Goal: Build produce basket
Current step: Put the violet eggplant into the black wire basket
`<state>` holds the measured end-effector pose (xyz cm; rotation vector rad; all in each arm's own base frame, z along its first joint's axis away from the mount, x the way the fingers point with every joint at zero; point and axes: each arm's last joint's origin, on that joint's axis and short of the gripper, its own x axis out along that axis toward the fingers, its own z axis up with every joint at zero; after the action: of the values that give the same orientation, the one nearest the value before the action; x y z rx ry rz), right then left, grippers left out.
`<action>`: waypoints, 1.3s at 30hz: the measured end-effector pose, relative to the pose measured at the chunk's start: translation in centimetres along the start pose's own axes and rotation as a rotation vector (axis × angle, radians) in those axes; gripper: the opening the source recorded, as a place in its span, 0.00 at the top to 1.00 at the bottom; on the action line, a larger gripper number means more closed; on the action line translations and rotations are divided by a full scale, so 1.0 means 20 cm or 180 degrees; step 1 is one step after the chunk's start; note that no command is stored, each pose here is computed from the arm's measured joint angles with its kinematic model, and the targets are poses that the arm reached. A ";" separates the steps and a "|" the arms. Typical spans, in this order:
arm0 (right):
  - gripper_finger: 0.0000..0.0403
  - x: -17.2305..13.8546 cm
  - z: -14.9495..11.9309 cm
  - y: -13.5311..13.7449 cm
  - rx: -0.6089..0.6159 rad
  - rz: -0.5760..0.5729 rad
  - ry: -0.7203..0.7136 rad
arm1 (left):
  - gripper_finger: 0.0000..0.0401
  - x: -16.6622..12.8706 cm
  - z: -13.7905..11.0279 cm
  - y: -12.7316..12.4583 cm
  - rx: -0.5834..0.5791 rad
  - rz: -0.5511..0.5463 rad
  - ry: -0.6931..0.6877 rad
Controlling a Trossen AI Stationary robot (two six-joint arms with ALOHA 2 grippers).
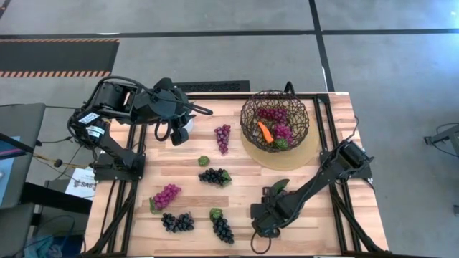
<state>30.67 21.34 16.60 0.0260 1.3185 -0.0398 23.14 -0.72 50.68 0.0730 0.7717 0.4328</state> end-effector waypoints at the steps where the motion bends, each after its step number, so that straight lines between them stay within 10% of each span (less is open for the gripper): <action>1: 0.45 0.00 0.00 0.00 -0.0028 -0.0002 0.0002 | 0.71 0.00 0.00 0.00 0.0003 -0.0001 0.0000; 18: 0.46 0.08 -0.06 -0.01 -0.0066 0.0063 -0.0011 | 0.71 0.00 0.00 0.00 0.0011 0.0001 0.0000; 28: 0.93 0.08 0.00 -0.06 0.0180 0.0231 0.0097 | 0.71 0.00 0.00 0.00 -0.0018 0.0002 0.0000; 39: 0.96 -0.19 0.23 -0.11 0.0289 -0.0040 -0.0202 | 0.71 0.00 0.00 0.00 -0.0018 0.0001 0.0000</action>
<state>34.00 19.08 21.51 0.0929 1.2527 -0.1103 23.14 -0.71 50.68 0.0678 0.7704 0.4353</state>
